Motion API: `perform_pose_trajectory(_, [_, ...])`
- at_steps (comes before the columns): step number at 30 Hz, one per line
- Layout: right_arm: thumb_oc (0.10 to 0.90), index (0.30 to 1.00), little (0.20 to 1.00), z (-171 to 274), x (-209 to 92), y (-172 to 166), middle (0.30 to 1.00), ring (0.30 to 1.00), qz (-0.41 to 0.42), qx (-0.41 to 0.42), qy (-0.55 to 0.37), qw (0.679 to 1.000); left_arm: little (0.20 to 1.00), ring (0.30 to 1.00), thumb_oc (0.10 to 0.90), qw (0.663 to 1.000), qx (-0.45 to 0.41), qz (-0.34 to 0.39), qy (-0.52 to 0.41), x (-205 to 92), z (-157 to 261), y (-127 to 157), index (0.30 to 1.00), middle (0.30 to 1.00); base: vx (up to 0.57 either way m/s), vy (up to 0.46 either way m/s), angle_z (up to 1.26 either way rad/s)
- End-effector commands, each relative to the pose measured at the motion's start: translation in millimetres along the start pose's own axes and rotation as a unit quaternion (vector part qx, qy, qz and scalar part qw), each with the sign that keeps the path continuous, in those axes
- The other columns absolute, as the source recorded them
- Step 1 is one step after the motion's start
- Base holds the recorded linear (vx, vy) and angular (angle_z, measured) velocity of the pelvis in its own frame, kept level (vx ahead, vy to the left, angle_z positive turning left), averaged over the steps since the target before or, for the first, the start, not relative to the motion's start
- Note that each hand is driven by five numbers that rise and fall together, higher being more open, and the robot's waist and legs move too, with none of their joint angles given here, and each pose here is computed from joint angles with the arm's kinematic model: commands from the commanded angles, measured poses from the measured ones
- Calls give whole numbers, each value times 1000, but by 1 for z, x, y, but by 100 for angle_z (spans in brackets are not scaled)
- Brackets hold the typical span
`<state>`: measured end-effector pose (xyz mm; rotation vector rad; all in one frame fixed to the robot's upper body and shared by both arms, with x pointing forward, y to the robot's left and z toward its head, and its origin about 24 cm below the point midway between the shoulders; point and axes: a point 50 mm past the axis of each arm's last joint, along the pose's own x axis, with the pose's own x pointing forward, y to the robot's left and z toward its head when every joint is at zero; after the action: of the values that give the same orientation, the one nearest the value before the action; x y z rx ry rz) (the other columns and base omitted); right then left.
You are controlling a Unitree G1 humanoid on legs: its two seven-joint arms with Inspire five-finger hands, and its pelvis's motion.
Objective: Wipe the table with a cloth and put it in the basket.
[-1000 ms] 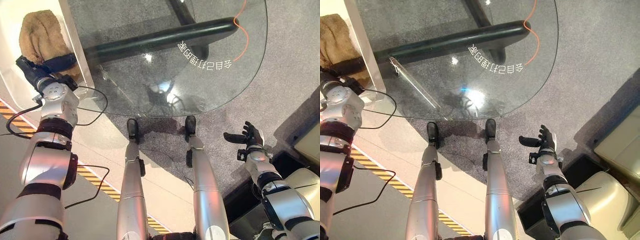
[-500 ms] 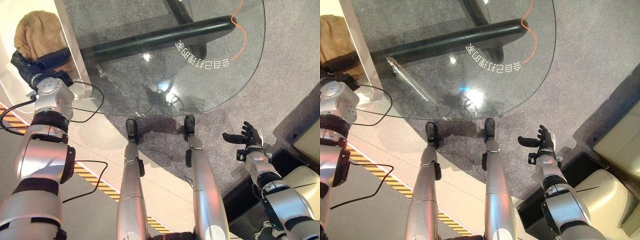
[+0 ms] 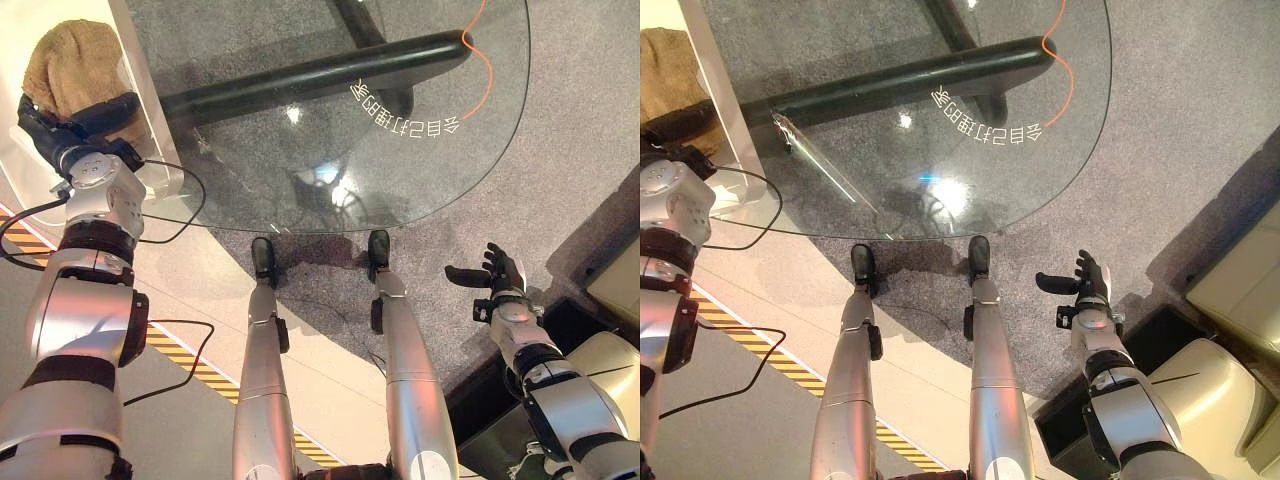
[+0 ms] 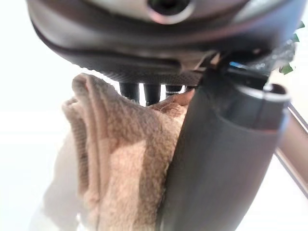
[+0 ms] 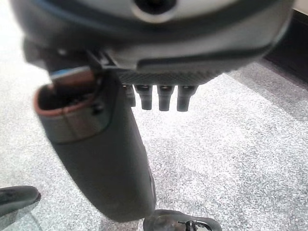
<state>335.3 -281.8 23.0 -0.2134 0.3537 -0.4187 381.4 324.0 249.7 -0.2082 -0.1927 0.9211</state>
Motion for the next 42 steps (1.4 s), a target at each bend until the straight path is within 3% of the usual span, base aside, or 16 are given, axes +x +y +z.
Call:
perform_pose_trajectory(1, [800,900,900,-28,-6,-26,900,900,-44,-12,31,998,900,900,800,996,-14,67,-61,15,19,38,900,900,0,0,0])
perform_pose_trajectory(24, [800,900,900,-61,-16,-35,900,900,-55,-11,87,995,900,900,800,994,2,93,-65,18,0,65,900,900,0,0,0])
perform_pose_trajectory(29, [800,900,900,-79,-24,-36,900,900,-45,-18,113,992,900,900,800,996,-16,36,-83,13,-11,65,900,900,0,0,0])
perform_pose_trajectory(31, [800,900,900,-91,-29,-38,900,900,-39,-24,130,990,900,900,800,997,-8,11,-71,9,-29,69,900,900,19,-17,1])
perform_pose_trajectory(42, [800,900,900,-164,-73,-52,900,900,4,-70,244,967,900,900,800,989,78,-62,112,-34,-161,148,900,900,108,-11,4])
